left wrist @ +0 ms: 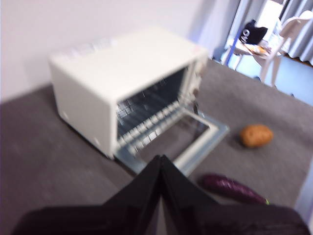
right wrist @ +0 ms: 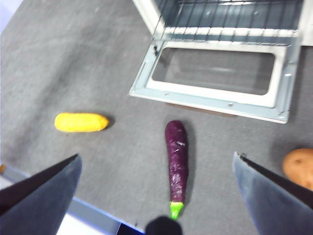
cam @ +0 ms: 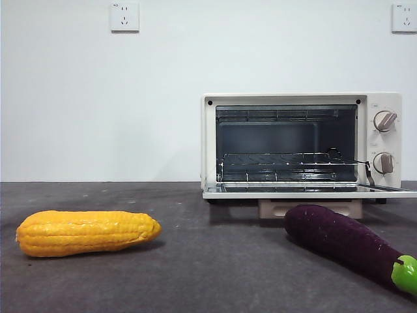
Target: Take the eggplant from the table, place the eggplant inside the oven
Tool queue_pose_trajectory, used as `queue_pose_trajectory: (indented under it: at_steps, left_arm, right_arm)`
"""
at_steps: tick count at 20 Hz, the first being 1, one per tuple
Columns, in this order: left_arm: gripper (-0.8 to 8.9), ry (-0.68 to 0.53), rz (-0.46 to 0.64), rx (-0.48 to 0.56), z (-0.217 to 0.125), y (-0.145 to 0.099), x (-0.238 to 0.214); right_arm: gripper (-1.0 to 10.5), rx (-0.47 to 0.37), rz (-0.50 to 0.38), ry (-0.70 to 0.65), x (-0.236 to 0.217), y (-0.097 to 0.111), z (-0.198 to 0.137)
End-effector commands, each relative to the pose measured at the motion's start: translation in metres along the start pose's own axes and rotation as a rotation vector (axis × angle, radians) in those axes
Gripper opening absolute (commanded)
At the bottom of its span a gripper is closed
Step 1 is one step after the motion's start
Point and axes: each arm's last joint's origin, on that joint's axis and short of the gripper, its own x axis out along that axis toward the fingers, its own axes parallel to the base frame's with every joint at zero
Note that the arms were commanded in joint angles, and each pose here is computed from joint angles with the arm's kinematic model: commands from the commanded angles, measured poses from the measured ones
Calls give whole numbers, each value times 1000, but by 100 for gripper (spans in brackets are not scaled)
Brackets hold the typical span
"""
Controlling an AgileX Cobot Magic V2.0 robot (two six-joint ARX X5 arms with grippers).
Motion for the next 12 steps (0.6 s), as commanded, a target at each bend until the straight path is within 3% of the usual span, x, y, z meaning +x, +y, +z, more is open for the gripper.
queue_pose_trajectory:
  at_steps: [1, 6, 12]
  left_arm:
    - [-6, 54, -18, -80, -41, 4, 14]
    - [-6, 95, -89, -142, -90, 5, 29]
    - [-6, 80, -134, -115, -89, -1, 33]
  right_arm:
    - [566, -18, 27, 48, 7, 2, 2]
    - [563, -37, 43, 204, 33, 4, 3]
    - [563, -57, 41, 358, 86, 8, -5]
